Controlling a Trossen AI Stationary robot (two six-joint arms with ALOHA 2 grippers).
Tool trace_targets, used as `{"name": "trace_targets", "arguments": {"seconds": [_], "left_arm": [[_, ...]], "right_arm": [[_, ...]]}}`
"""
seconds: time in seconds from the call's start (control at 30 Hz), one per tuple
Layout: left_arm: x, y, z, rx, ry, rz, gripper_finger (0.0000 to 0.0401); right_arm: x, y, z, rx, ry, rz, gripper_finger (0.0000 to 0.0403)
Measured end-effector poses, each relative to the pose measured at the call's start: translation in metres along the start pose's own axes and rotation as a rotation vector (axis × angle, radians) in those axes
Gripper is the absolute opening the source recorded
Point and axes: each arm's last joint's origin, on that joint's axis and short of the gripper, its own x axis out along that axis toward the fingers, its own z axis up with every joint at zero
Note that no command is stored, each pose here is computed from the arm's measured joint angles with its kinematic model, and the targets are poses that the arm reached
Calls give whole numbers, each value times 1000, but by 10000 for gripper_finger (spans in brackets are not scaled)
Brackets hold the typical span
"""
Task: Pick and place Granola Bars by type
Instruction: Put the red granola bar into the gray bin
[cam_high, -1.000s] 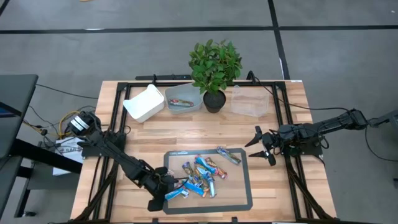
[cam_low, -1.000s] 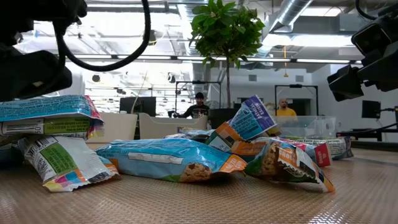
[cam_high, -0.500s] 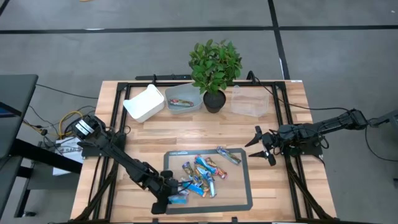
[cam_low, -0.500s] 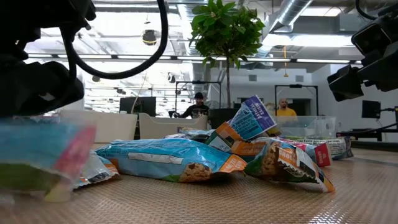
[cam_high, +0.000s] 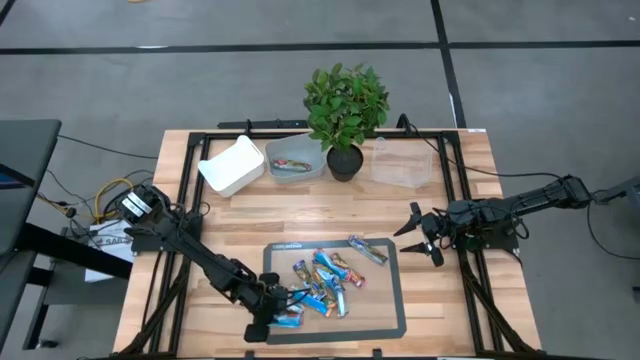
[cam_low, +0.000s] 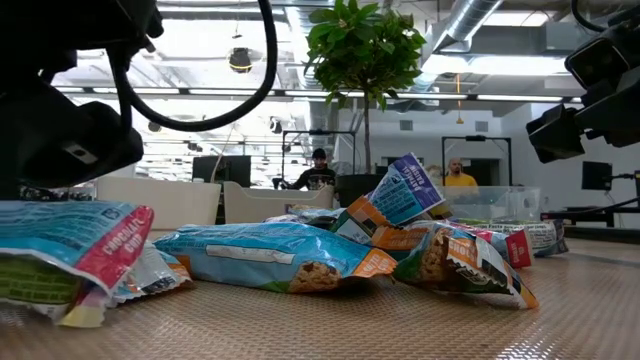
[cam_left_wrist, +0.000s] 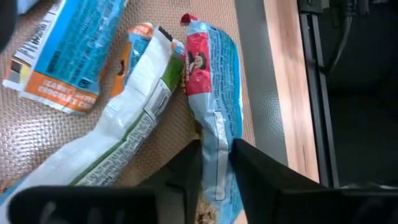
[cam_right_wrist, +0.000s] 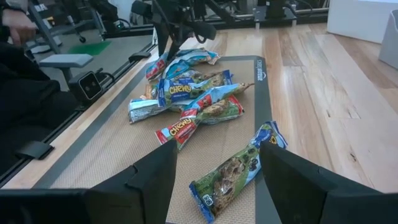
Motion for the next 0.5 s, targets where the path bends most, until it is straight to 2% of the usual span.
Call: {"name": "trace_targets", "arguments": {"seconds": [0.37, 0.5], "left_arm": [[4, 6, -5, 7, -19, -46, 12], [2, 8, -1, 40, -31, -64, 3]], "right_arm": [[0, 0, 0, 0, 0, 0, 221], [0, 0, 0, 0, 0, 0, 221]]}}
